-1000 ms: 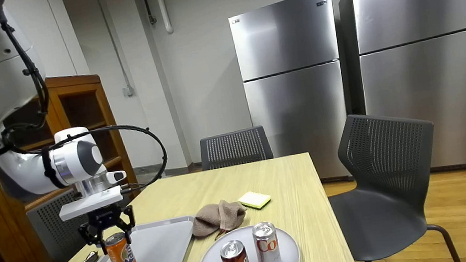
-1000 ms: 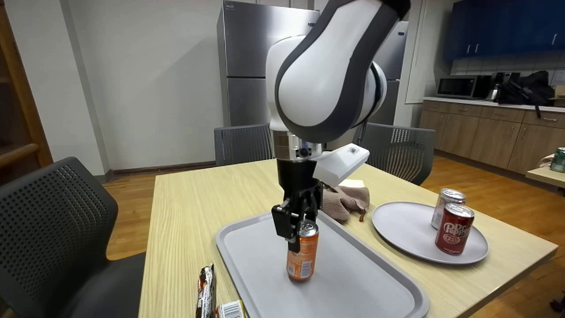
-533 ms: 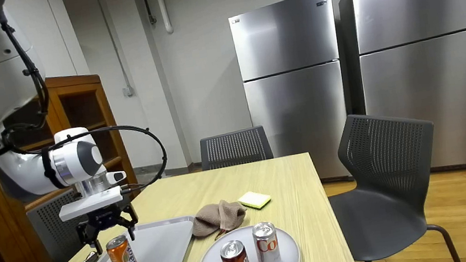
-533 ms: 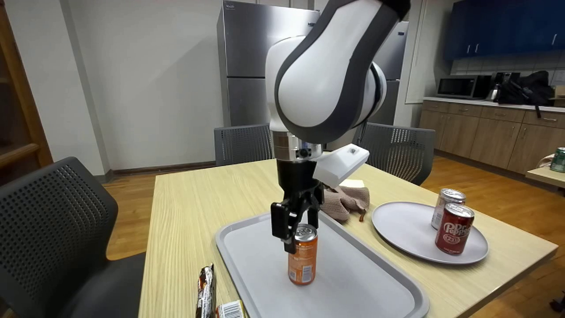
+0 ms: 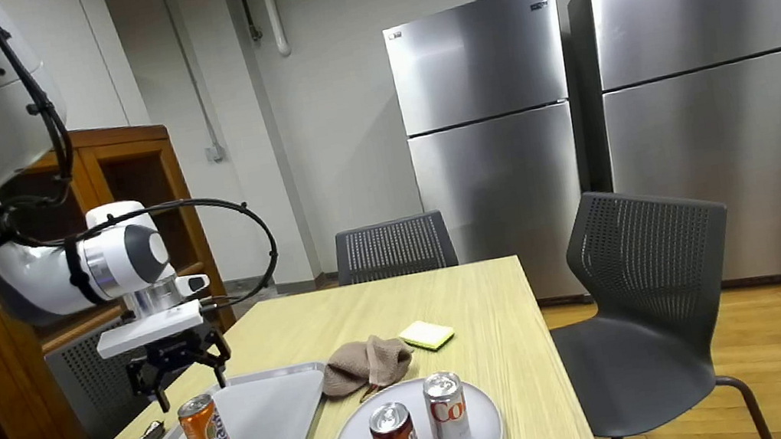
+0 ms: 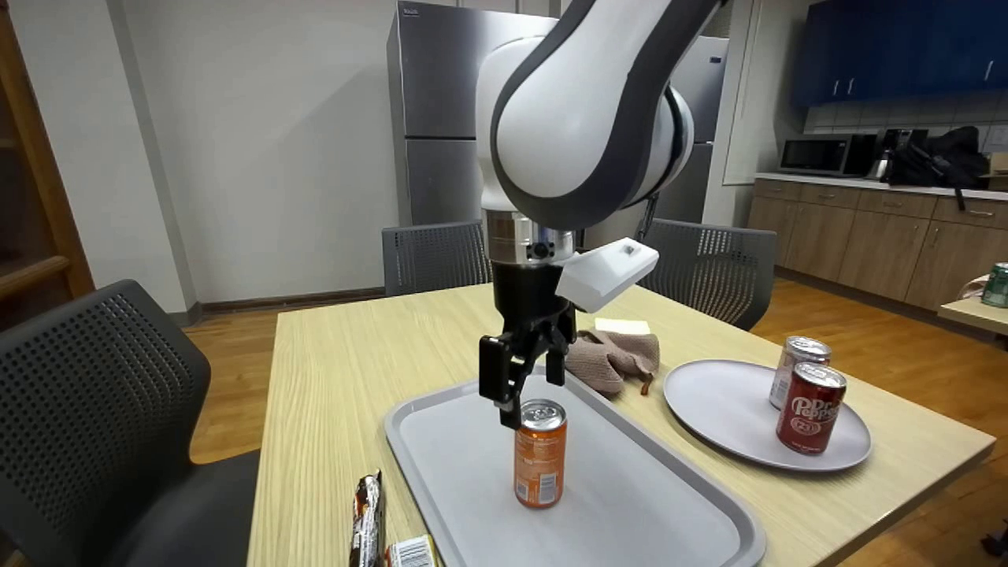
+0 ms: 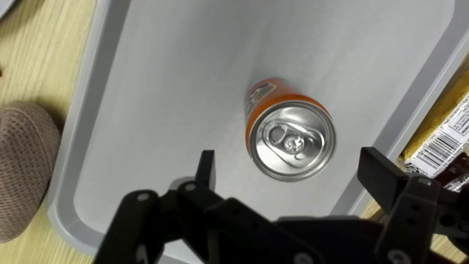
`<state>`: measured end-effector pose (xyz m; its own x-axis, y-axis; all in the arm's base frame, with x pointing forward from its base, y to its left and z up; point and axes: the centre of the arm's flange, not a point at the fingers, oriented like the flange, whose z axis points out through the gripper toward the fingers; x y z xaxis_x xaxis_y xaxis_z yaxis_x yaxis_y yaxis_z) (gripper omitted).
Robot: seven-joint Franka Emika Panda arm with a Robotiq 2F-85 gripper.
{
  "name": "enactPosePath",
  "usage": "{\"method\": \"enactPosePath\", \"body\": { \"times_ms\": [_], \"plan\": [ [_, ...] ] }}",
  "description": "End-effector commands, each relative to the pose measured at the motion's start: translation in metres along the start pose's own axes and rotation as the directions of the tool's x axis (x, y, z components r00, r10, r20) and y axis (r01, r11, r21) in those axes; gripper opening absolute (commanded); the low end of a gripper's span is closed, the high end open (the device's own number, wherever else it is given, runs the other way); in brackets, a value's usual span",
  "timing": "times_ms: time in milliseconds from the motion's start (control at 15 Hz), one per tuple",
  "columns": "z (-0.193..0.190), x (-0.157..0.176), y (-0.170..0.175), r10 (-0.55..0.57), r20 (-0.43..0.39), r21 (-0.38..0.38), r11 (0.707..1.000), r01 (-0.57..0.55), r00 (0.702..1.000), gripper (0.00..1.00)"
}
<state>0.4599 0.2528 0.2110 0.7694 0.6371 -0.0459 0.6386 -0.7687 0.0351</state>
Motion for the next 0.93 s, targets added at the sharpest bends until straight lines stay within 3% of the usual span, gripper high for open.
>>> {"method": "enactPosePath", "body": {
  "times_ms": [0,400,867],
  "plan": [
    [-0.032,-0.012,0.004,0.037,-0.037,0.000,0.999,-0.037,0.999,1.00],
    [-0.059,-0.026,0.026,0.139,-0.053,0.022,0.990,-0.138,0.989,1.00],
    [-0.071,-0.058,0.064,0.278,-0.071,0.039,0.960,-0.276,0.958,1.00]
  ]
}}
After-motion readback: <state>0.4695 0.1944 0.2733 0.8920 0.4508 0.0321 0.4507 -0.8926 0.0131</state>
